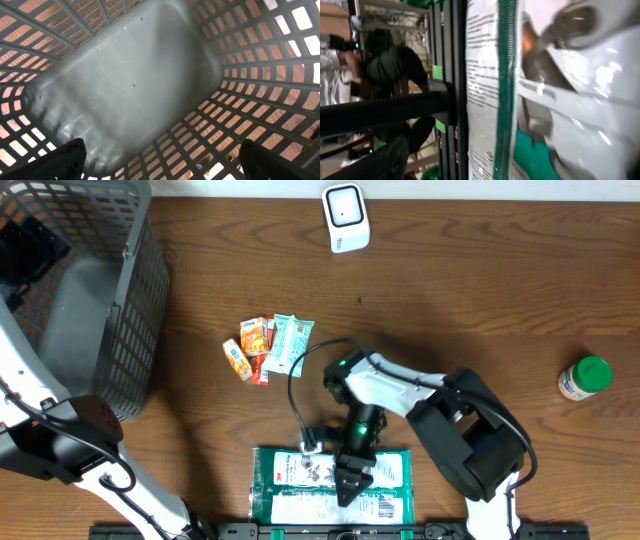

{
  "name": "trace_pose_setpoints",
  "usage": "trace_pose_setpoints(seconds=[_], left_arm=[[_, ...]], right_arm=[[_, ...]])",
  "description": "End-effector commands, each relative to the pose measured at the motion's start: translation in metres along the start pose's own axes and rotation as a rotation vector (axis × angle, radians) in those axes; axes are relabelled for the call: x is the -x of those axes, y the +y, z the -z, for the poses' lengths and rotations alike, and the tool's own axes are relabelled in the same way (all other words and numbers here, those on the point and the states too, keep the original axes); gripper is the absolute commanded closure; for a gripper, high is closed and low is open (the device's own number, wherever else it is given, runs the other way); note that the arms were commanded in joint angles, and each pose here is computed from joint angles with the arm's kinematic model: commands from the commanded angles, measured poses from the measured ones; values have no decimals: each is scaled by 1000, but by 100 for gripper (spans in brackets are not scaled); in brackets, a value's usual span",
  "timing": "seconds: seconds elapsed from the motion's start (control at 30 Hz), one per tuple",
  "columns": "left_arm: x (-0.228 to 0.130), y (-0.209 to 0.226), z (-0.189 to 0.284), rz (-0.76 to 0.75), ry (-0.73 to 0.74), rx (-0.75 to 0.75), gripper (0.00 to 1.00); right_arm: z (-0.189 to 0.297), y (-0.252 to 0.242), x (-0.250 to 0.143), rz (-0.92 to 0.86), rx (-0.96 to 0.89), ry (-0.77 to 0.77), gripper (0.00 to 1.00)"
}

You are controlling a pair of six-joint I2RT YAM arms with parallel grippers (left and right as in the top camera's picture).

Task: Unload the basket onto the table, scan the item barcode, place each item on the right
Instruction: 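Grip the gloves package near the front edge with the right gripper, then lift the gloves package and carry it up toward the scanner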

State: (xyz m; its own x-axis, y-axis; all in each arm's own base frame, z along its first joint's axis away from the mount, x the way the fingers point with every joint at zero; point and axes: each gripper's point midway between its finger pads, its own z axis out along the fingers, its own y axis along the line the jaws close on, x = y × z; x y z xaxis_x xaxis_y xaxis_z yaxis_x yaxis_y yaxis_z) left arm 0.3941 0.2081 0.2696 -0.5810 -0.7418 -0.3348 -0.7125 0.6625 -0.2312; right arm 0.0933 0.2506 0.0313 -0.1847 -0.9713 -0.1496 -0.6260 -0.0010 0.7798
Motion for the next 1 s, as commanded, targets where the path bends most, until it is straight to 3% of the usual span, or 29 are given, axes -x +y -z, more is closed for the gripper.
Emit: trace_pose_setpoints(seconds=[0.0, 0.03, 0.23, 0.3, 0.33, 0.5, 0.67, 0.97], left_arm=[[1, -4, 15, -3, -31, -21, 2], [1, -4, 15, -3, -31, -21, 2], [1, -4, 15, -3, -31, -21, 2], [1, -4, 15, -3, -31, -21, 2], [1, -4, 15, -3, -31, -21, 2], [1, -4, 15, -3, -31, -21, 2], [1, -4, 15, -3, -31, -21, 2], [1, -4, 15, -3, -31, -21, 2]], right_arm=[[-15, 11, 2, 55, 32, 35, 17], [-17, 13, 2, 62, 31, 47, 24], [-26, 18, 1, 88, 30, 92, 43], [-26, 18, 1, 90, 29, 91, 57], [-26, 18, 1, 89, 29, 92, 69], [-26, 18, 1, 84, 29, 91, 99], [-16, 20, 7, 6, 32, 72, 99], [58, 28, 43, -40, -14, -59, 99]])
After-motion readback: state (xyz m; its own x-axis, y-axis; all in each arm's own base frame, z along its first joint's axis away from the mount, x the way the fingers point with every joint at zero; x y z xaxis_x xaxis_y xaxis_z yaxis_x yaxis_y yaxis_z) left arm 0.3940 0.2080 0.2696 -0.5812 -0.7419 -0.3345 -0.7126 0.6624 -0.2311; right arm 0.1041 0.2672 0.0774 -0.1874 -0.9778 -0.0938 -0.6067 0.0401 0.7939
